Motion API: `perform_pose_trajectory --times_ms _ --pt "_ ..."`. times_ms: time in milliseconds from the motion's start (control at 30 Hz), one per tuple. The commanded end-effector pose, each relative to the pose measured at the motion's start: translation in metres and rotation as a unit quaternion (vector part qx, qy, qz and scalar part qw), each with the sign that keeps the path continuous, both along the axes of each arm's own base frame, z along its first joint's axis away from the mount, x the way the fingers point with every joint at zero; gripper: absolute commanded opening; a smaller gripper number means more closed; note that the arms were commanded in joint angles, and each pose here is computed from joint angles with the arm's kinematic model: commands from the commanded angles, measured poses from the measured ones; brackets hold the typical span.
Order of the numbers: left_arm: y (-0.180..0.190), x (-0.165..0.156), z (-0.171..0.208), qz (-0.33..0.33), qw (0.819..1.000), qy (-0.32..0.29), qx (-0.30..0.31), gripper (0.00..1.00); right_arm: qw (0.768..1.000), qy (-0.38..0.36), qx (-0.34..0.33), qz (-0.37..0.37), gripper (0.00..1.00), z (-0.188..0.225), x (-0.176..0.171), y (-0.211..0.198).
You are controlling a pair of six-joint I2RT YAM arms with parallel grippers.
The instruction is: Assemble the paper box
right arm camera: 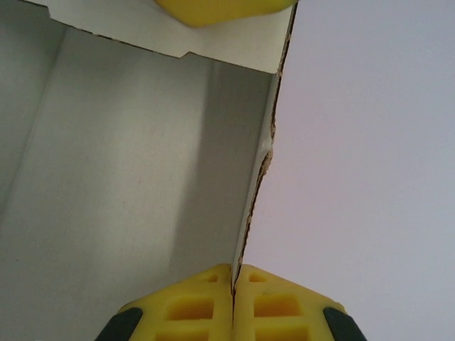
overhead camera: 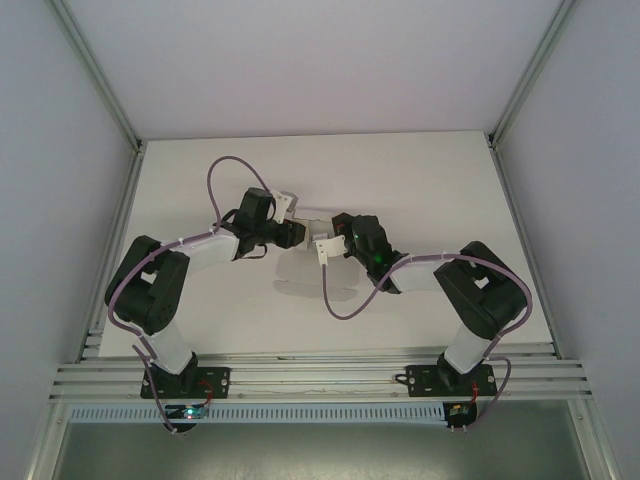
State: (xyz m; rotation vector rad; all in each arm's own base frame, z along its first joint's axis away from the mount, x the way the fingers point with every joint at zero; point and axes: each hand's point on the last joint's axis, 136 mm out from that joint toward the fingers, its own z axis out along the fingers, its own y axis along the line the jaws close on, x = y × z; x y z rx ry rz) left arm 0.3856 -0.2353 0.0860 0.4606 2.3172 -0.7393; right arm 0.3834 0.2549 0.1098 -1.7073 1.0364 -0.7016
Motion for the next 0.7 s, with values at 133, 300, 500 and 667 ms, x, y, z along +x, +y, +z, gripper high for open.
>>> perform_pose_trajectory --times_ms 133,300,500,667 --pt "0.007 0.013 -0.014 0.027 0.999 -0.014 0.037 0.38 0.999 0.027 0.001 0.026 0.00 -0.005 -0.011 0.009" --pt "0.011 0.014 -0.030 0.056 0.992 -0.023 0.108 0.36 0.999 0.035 0.003 0.030 0.00 -0.004 -0.014 0.011" --pt "0.019 0.021 -0.034 0.094 0.983 -0.043 0.153 0.31 0.999 0.044 -0.001 0.028 0.00 -0.008 -0.013 0.010" --pt "0.025 0.015 -0.039 0.099 0.980 -0.042 0.169 0.34 0.999 0.045 -0.003 0.021 0.00 -0.007 -0.012 0.008"
